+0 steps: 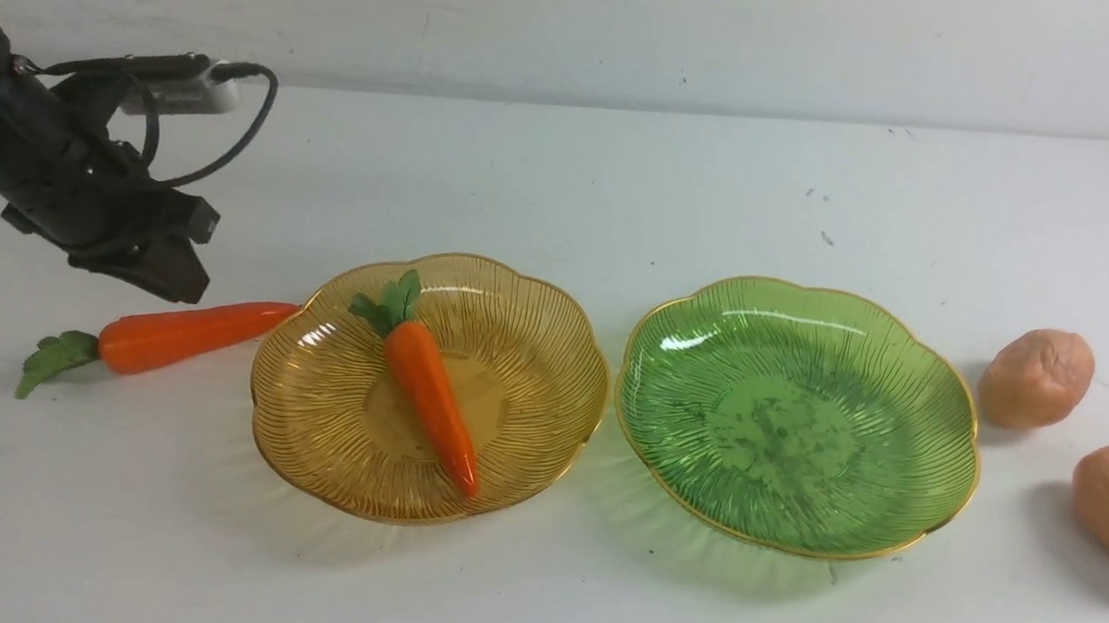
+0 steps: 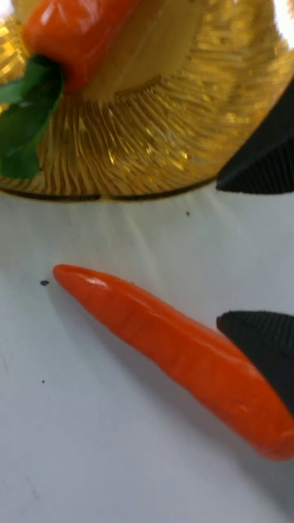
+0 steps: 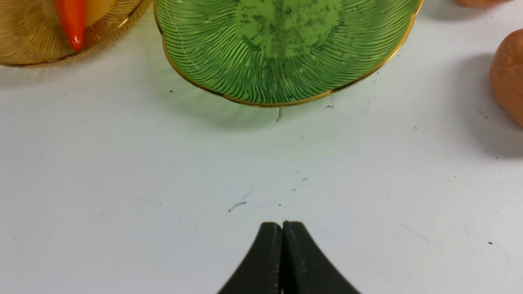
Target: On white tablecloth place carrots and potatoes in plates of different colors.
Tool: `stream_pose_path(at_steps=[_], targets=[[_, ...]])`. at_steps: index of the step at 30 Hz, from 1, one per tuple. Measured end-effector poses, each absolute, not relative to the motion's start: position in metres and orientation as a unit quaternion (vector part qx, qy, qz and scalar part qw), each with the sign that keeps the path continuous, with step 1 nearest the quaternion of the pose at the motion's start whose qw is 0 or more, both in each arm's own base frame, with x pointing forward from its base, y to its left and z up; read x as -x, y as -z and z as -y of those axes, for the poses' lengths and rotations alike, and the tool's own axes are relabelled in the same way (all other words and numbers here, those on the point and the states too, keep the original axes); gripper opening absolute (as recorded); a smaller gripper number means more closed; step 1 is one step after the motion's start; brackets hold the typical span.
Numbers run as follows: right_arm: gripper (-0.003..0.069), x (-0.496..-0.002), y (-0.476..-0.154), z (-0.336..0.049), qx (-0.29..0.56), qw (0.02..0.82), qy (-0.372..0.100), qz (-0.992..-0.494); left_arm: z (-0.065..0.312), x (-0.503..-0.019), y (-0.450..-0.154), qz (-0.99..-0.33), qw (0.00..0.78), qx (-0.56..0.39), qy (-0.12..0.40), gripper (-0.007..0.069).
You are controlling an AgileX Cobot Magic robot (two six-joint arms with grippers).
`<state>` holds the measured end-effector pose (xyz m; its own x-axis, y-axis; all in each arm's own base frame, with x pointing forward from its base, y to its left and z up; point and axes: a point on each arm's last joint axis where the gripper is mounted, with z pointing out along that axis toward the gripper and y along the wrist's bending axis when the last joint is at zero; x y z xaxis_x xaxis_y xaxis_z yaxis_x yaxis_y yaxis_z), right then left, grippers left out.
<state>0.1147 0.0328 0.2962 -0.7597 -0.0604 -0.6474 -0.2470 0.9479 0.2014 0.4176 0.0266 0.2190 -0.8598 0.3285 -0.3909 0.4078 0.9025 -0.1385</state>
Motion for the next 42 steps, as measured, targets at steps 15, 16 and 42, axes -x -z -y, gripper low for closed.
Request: stream_pose_path(at_steps=[15,16,42], targets=[[-0.0015,-0.115,-0.296,-0.033,0.084,0.337,-0.138,-0.928,-0.036,-0.435,-0.180,-0.945,0.194,-0.258,0.052,0.0571],[-0.0015,-0.115,-0.296,-0.033,0.084,0.337,-0.138,-0.928,-0.036,-0.436,-0.176,-0.946,0.188,-0.261,0.052,0.0566],[-0.0015,-0.115,-0.296,-0.033,0.084,0.337,-0.138,-0.928,0.026,-0.428,-0.289,-0.950,0.181,-0.114,0.228,0.0221]])
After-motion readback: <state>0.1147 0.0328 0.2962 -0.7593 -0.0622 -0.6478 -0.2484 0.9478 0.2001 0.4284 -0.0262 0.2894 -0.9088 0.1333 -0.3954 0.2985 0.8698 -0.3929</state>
